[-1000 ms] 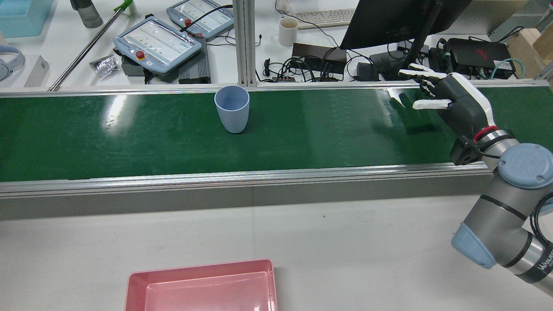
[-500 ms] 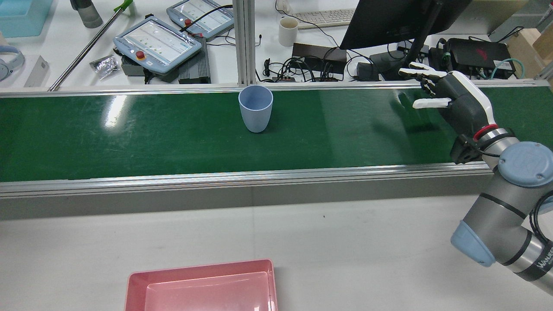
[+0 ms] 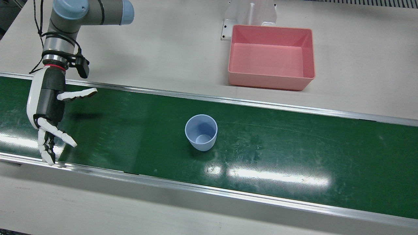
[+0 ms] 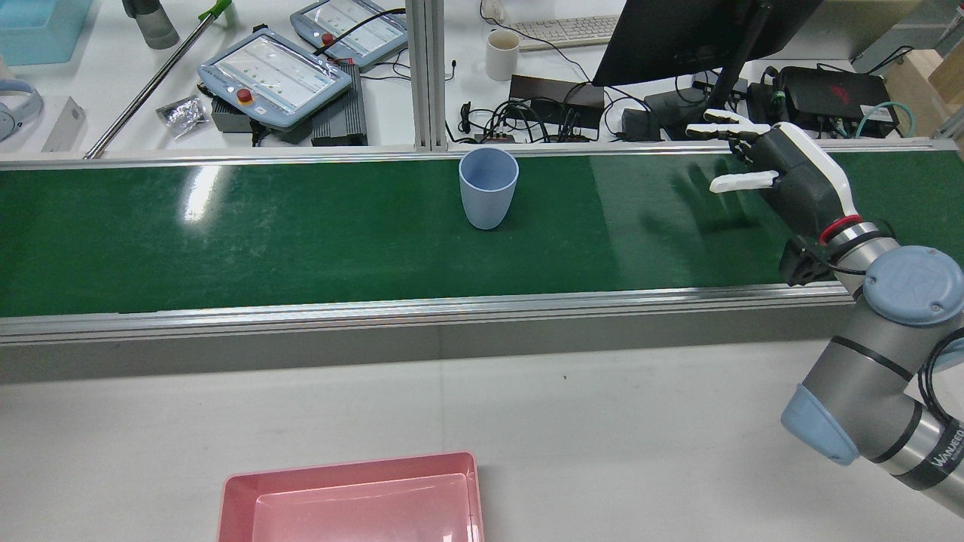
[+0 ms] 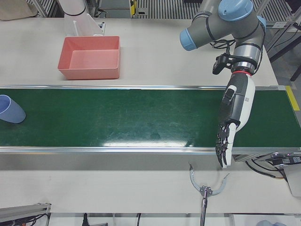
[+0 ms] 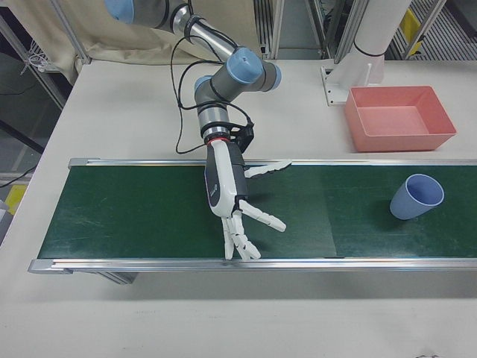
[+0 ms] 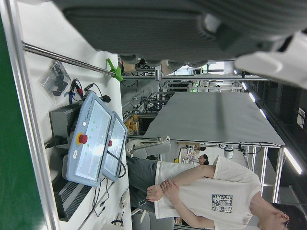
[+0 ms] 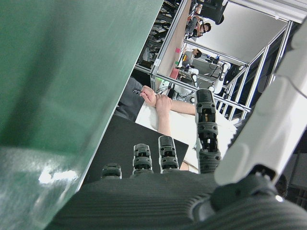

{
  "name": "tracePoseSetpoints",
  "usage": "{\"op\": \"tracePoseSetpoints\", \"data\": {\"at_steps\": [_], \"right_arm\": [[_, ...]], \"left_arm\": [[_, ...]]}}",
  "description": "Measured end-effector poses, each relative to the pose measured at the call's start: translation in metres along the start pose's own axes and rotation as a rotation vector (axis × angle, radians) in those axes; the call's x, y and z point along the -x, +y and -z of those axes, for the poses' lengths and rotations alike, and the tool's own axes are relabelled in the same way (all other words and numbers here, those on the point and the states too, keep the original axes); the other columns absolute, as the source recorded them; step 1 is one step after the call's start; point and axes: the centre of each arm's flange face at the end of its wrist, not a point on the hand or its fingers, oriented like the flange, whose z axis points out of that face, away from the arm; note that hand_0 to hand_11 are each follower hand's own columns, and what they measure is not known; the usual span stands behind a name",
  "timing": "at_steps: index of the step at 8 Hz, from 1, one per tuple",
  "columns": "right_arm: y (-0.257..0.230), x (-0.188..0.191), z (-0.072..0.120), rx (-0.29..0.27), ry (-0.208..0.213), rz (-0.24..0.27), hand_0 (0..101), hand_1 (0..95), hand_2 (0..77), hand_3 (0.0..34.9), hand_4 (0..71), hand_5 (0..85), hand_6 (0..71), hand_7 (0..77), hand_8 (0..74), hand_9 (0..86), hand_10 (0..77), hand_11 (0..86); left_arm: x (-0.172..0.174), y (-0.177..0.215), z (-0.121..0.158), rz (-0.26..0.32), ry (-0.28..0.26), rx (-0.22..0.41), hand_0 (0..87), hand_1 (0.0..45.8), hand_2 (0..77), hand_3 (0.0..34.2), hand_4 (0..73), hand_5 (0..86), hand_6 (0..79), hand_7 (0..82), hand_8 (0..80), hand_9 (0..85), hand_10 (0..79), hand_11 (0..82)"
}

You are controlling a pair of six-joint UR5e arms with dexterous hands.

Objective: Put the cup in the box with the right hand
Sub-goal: 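Hold the open right hand beside the belt as the blue cup approaches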

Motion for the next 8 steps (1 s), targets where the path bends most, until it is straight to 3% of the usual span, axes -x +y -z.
{"op": "tracePoseSetpoints", "data": {"at_steps": [4,5,8], "right_arm": [[0.0008,-0.0031,0.0003,0.001,0.005,0.051,48,7.6,1.1,8.3,26.7,3.8,2.2,21.8,7.6,10.9,1.1,2.2],[0.002,-0.0048,0.0007,0.004,0.009,0.056,48,4.4,1.1,8.5,26.7,3.8,2.7,21.3,7.6,10.9,1.1,2.2],[0.0047,-0.0066,0.001,0.009,0.012,0.058,48,6.0,0.5,8.5,26.2,3.8,3.3,21.8,7.6,10.9,1.1,2.2]], "left_arm": [[0.0,0.0,0.0,0.0,0.001,0.0,0.0,0.5,0.5,0.0,0.0,0.0,0.0,0.0,0.0,0.0,0.0,0.0],[0.0,0.0,0.0,0.0,0.001,0.0,0.0,0.5,0.5,0.0,0.0,0.0,0.0,0.0,0.0,0.0,0.0,0.0],[-0.0001,0.0,0.0,0.0,0.001,0.0,0.0,0.5,0.5,0.0,0.0,0.0,0.0,0.0,0.0,0.0,0.0,0.0]]}}
